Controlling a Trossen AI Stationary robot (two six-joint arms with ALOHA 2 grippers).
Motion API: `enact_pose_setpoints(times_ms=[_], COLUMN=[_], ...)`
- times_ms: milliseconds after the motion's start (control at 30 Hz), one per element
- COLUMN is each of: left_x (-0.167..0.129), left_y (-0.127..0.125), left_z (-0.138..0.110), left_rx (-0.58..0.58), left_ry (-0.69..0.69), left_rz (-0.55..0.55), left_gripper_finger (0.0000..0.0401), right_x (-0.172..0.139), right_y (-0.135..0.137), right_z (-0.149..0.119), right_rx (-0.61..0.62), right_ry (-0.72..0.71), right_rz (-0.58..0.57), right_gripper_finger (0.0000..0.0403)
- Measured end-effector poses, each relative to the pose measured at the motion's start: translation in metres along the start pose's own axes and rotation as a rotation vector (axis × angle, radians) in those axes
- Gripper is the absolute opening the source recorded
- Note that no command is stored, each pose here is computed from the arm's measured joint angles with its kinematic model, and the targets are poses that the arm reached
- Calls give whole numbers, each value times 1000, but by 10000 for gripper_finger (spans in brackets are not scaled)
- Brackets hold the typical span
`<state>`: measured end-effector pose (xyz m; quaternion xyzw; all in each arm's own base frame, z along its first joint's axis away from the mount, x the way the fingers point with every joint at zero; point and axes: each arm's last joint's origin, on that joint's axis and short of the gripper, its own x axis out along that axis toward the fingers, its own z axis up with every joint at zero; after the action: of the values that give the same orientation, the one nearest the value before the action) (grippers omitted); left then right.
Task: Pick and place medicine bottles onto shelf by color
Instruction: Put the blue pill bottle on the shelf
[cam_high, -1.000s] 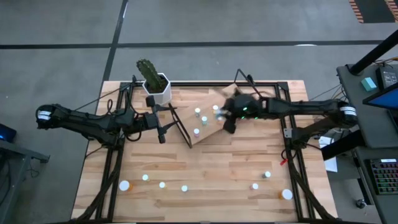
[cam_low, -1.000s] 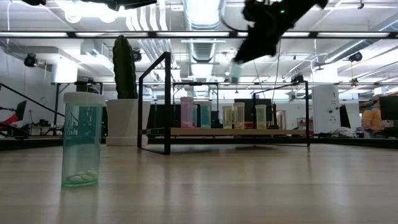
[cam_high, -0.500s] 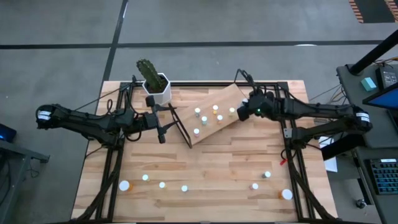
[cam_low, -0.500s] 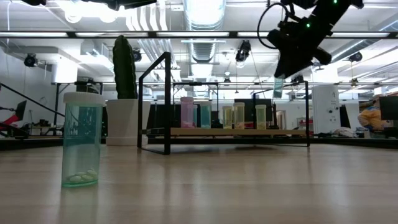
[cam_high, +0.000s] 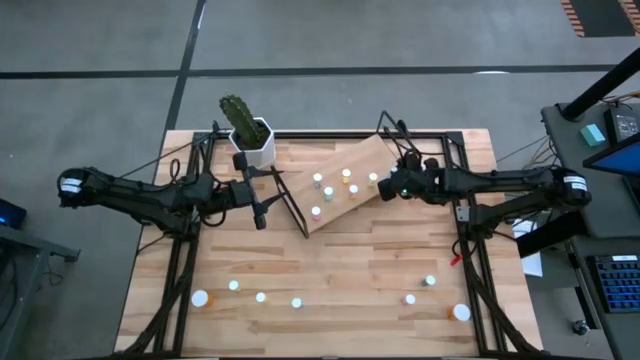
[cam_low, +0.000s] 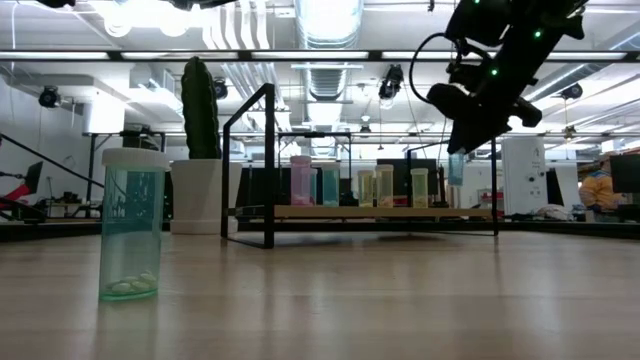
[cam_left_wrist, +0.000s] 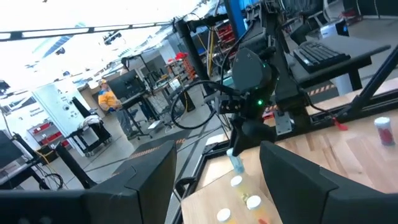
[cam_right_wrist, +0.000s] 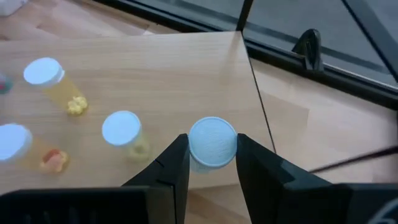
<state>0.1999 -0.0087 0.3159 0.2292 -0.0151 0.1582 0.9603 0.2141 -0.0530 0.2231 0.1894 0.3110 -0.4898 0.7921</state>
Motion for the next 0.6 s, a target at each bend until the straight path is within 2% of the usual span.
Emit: enact_pose_setpoints(times_ms=[233,600], left_x=[0,0], left_y=[0,0], left_z=[0,0], left_rx=[7,4], left_ry=[-4,-8], left_rz=[2,5], left_gripper_finger=[215,215], right_x=[14,24], right_y=[10,11], right_z=[-4,-4], right_rx=[-48,-46], right_ry=[0,6], right_rz=[-24,-46], right_gripper_finger=[105,106])
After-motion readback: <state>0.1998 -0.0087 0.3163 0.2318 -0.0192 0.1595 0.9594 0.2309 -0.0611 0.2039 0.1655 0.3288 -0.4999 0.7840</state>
